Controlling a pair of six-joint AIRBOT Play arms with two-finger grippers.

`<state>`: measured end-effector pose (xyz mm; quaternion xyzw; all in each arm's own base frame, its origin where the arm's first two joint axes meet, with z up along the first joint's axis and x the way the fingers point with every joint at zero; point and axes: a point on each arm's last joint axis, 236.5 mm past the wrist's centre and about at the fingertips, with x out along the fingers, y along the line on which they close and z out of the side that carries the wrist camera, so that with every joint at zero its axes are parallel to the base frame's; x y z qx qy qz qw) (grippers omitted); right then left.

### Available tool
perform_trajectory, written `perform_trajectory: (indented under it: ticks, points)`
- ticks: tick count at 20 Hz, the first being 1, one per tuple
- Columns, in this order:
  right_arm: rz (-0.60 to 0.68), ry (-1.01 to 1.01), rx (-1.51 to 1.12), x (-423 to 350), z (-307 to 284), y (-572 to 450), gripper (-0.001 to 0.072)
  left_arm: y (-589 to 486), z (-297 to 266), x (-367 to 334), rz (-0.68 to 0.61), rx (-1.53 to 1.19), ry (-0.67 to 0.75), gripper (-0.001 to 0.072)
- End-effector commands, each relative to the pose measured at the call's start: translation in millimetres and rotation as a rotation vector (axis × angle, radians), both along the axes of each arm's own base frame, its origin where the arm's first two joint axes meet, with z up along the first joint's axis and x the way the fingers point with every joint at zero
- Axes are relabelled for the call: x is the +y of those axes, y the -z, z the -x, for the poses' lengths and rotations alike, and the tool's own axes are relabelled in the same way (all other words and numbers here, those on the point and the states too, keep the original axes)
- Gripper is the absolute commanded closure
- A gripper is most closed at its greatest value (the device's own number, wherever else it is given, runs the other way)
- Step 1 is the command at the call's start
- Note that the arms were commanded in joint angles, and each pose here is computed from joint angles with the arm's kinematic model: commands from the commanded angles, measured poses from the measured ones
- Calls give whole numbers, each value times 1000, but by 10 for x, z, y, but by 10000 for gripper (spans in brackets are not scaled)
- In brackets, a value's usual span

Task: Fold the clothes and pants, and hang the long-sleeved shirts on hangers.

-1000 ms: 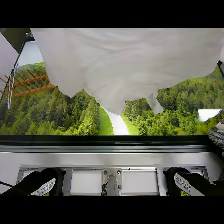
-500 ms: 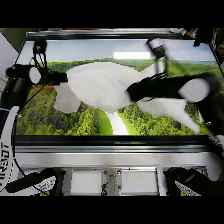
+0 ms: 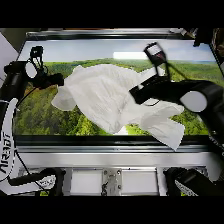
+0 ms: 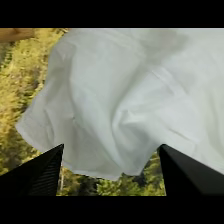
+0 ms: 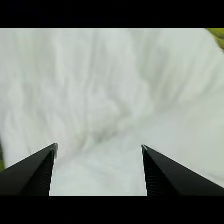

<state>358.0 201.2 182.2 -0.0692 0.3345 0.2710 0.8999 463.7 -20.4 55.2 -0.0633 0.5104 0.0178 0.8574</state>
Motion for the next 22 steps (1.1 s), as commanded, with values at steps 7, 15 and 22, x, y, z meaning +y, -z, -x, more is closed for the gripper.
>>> perform_trajectory:
  ticks: [7, 15, 22]
  points:
    - [-49, 634, 248, -2047, -119, 668, 121, 345, 1053, -1787, 183, 62, 344, 77]
    - [-194, 765, 509, -2263, -418, 1735, 119, 465, 1309, -2931, 173, 83, 600, 77]
    - [-198, 655, 594, -1968, -462, 2069, 676, 206, 964, -2709, 165, 82, 539, 77]
